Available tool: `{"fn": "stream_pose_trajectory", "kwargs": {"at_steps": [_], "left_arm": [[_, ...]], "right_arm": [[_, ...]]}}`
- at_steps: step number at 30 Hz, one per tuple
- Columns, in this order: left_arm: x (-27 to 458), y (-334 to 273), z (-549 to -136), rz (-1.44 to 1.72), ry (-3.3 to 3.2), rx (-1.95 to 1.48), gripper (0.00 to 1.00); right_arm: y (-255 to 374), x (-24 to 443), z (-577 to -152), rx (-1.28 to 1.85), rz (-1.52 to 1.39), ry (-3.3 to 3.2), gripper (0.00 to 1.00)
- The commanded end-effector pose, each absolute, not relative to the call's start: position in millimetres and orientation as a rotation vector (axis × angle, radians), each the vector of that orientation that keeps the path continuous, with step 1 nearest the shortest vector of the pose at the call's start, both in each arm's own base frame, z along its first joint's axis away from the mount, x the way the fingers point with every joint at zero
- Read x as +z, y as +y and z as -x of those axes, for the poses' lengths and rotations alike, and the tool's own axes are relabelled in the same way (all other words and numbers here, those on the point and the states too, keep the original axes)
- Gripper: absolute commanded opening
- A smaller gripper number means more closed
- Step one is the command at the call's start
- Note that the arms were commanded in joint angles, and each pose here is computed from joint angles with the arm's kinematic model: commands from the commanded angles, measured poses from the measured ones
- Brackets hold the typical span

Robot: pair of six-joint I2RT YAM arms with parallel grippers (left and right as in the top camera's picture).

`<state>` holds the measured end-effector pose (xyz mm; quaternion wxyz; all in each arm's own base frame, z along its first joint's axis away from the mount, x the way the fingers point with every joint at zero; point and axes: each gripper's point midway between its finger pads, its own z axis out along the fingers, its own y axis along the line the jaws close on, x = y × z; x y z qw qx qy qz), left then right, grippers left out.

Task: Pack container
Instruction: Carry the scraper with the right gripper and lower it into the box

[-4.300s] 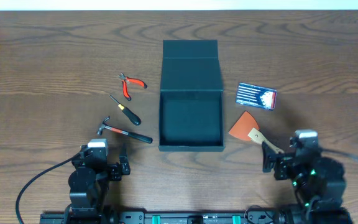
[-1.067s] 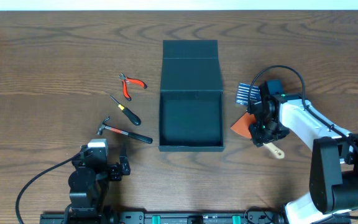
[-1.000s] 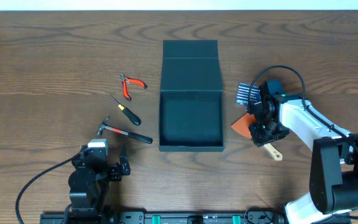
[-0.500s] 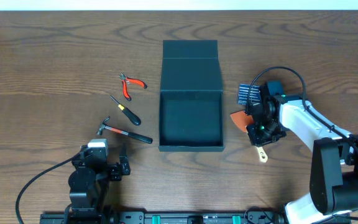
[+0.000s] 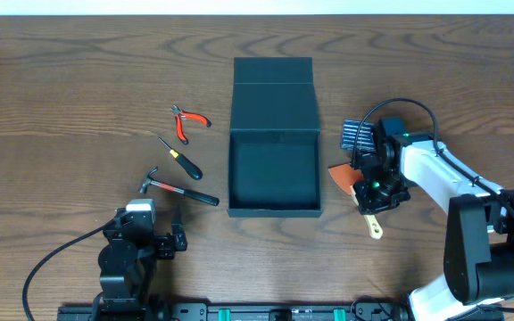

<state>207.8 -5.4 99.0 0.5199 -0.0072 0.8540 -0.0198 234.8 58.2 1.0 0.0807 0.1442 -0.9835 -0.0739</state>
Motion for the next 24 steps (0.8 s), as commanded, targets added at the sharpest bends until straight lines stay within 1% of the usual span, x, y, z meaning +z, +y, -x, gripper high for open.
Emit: {"fn": "stream_pose_trajectory", "kwargs": {"at_steps": [1, 10, 18, 24], "left_arm": [[95.1, -4.2, -208.1, 0.015, 2.051, -0.036, 0.99], [95.1, -4.2, -208.1, 0.015, 2.051, -0.036, 0.99], [95.1, -4.2, -208.1, 0.015, 2.051, -0.036, 0.99], [95.1, -4.2, -208.1, 0.015, 2.051, -0.036, 0.99]], "right_arm": [[65.5, 19.8, -250.6, -0.253, -0.436, -3.005, 0.13], [74.2, 86.6, -262.7, -0.282, -0.521, -3.183, 0.13], [112.5, 145.2, -254.7, -0.336, -0.742, -3.271, 0.11], [140.1, 173.6, -255.9, -0.369, -0.868, -3.317, 0.10]]}}
